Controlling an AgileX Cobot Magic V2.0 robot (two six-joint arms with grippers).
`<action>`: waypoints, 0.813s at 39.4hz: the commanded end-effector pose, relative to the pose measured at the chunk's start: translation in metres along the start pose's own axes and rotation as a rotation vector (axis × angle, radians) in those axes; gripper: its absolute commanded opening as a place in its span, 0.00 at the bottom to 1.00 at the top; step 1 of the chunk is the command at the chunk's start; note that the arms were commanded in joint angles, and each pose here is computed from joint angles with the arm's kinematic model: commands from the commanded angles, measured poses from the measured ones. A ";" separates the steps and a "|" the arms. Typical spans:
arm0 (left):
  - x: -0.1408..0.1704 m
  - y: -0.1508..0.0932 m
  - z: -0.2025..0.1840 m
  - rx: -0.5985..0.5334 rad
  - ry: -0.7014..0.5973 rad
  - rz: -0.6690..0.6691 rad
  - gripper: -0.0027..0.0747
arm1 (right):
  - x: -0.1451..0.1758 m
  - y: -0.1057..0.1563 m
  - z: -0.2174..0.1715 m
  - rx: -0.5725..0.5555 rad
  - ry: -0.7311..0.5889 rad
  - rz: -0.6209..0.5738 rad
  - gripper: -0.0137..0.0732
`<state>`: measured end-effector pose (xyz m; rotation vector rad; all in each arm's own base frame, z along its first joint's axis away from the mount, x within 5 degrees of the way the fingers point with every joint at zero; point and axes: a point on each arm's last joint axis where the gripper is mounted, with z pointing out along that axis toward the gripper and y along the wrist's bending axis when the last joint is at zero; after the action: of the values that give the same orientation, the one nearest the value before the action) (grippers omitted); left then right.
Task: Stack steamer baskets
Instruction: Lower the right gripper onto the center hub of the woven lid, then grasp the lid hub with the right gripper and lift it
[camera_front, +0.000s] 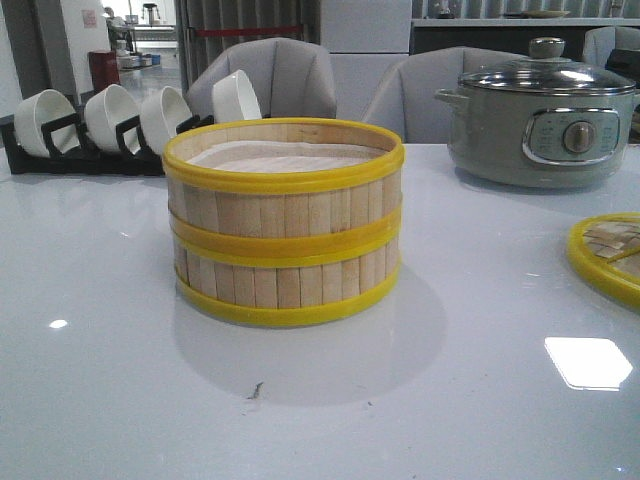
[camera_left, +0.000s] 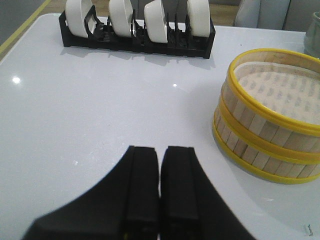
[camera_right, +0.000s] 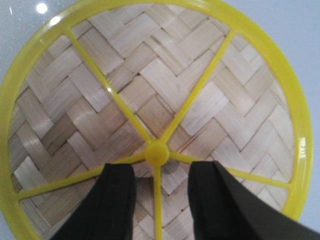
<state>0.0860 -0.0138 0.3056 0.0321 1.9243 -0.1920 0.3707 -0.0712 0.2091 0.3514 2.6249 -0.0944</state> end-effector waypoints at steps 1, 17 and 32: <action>-0.015 -0.002 -0.003 0.011 -0.097 -0.006 0.15 | -0.019 -0.002 -0.020 -0.005 -0.130 -0.007 0.58; -0.015 -0.002 -0.003 0.011 -0.097 -0.006 0.15 | -0.019 -0.001 -0.010 -0.008 -0.128 -0.007 0.58; -0.015 -0.002 -0.003 0.011 -0.097 -0.006 0.15 | -0.018 0.003 -0.007 -0.015 -0.127 -0.013 0.41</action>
<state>0.0860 -0.0138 0.3056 0.0321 1.9243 -0.1920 0.3784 -0.0722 0.1942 0.3464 2.6180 -0.0906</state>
